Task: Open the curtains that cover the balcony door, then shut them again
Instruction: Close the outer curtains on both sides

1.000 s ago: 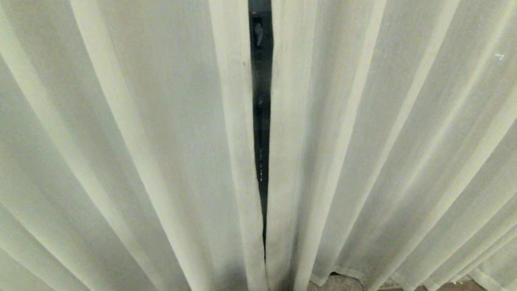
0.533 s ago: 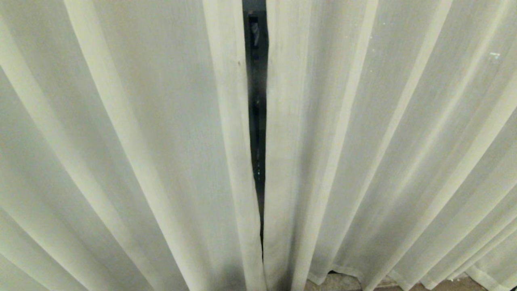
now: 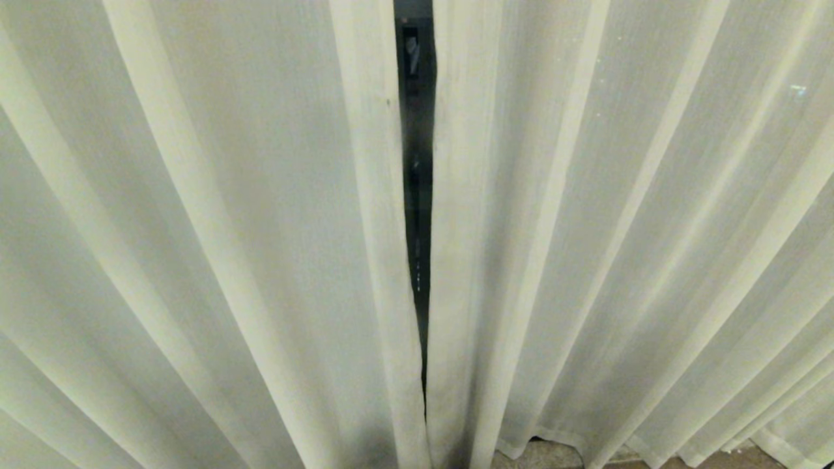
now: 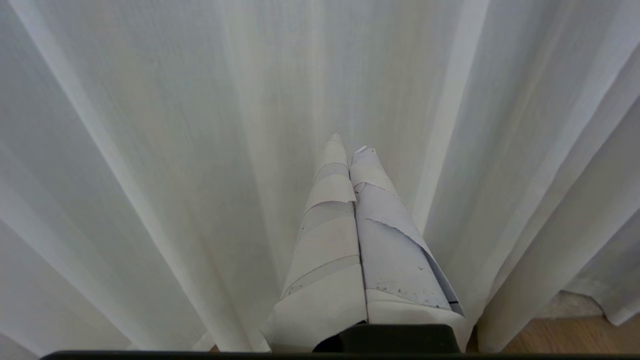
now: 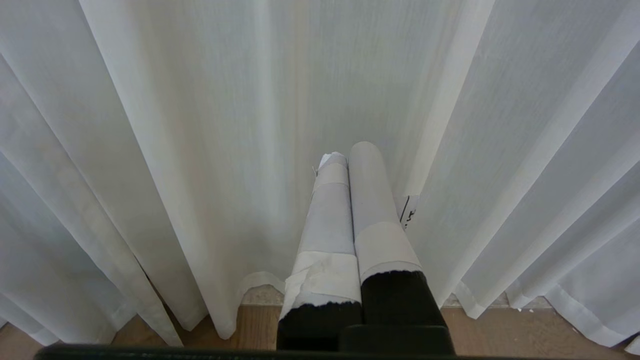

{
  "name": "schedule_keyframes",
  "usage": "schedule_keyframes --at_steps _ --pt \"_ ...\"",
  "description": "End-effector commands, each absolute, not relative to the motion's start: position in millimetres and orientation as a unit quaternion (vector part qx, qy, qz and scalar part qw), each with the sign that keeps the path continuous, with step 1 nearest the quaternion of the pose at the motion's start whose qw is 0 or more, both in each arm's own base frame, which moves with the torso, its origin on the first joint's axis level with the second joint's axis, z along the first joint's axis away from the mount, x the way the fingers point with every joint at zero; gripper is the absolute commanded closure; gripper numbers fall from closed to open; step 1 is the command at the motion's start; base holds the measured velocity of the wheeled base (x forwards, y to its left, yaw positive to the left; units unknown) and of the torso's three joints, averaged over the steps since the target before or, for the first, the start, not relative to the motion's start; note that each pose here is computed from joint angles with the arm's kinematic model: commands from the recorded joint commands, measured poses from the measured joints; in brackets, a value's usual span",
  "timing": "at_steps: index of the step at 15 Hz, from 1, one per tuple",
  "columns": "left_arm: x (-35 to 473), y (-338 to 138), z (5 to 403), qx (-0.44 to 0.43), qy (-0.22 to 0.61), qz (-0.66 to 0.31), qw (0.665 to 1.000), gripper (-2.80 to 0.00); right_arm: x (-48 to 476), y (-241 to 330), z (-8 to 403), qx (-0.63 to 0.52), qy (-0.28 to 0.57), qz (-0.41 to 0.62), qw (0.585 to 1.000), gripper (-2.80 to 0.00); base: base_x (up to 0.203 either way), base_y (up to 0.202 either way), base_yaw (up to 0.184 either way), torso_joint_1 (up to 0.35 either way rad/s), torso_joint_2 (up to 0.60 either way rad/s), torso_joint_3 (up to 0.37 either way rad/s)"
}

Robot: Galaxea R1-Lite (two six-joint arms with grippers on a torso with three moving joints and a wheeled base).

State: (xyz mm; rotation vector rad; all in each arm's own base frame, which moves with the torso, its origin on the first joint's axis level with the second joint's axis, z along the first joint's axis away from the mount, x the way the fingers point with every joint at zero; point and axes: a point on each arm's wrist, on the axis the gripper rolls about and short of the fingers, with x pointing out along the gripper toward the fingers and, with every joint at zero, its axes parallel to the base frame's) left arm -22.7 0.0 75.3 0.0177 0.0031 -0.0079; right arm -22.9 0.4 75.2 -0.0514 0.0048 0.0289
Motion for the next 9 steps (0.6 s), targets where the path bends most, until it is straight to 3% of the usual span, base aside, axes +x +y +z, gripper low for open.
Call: schedule_keyframes --at_steps 1,9 --pt "-22.8 0.0 75.3 0.008 0.001 -0.004 1.000 0.00 -22.8 0.3 75.2 -0.025 0.003 0.014 1.000 0.00 0.000 0.000 0.000 0.000 0.00 0.000" --pt "-22.8 0.2 75.5 0.008 0.000 0.002 1.000 0.00 -22.8 0.2 75.3 -0.023 0.003 0.012 1.000 0.00 0.000 0.000 0.000 0.000 0.00 0.000"
